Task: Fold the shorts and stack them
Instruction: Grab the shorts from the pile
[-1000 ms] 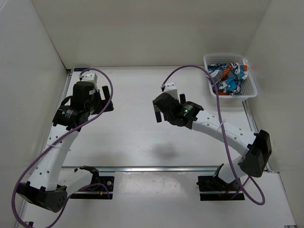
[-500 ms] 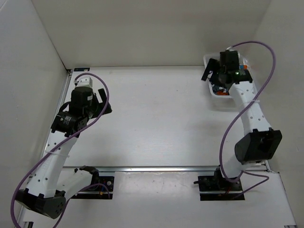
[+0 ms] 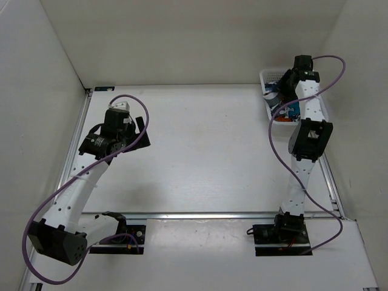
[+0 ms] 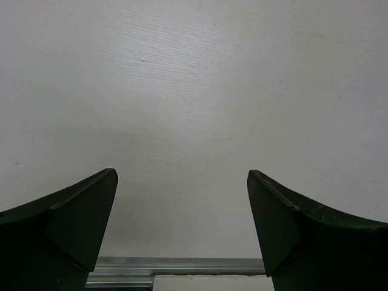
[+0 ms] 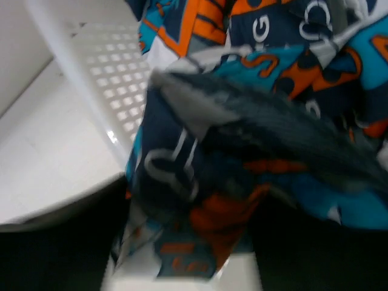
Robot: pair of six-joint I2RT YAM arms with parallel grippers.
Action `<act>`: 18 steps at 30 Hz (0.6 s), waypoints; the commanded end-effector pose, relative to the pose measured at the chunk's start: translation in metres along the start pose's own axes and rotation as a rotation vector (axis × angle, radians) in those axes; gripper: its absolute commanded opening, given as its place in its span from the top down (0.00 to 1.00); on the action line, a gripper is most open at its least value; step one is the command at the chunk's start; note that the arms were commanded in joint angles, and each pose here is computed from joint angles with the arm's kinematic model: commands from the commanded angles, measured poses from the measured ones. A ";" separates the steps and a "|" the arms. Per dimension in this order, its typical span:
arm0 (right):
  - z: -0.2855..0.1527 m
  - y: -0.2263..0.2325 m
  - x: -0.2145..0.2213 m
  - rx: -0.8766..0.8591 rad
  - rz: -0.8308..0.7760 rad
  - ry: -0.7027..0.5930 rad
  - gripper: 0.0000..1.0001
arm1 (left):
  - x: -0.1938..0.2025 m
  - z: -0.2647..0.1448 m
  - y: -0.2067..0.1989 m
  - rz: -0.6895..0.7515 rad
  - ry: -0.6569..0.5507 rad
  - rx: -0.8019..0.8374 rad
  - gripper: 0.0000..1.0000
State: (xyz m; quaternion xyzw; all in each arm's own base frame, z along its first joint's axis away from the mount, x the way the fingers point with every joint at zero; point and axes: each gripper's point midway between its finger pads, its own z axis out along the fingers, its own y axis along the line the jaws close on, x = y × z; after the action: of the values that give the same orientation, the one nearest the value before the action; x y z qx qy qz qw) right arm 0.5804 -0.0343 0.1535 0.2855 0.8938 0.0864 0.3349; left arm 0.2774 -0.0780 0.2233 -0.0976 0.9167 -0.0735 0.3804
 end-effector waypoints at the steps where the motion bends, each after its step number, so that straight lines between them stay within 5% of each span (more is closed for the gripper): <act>1: -0.008 0.021 -0.025 -0.073 0.060 -0.049 0.57 | 0.003 0.004 -0.009 -0.006 0.022 0.035 0.00; 4: -0.036 0.032 -0.044 -0.071 0.058 -0.137 1.00 | 0.006 0.007 -0.010 0.008 0.047 0.034 0.00; 7: -0.108 0.062 -0.066 -0.115 -0.032 -0.285 1.00 | -0.001 0.003 -0.015 0.005 0.032 0.053 0.00; 11: -0.255 0.107 -0.084 -0.274 -0.158 -0.503 1.00 | -0.004 -0.002 -0.017 0.012 0.018 0.070 0.00; 18: -0.440 0.157 -0.034 -0.677 -0.271 -0.640 1.00 | -0.041 -0.021 0.006 -0.020 -0.032 -0.050 0.00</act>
State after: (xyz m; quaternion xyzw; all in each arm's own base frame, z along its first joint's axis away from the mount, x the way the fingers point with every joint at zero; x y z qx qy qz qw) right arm 0.4175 0.0723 0.5338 0.1063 0.7208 0.1994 0.6553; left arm 0.2836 -0.0790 0.2339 -0.0984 0.9234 -0.0752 0.3634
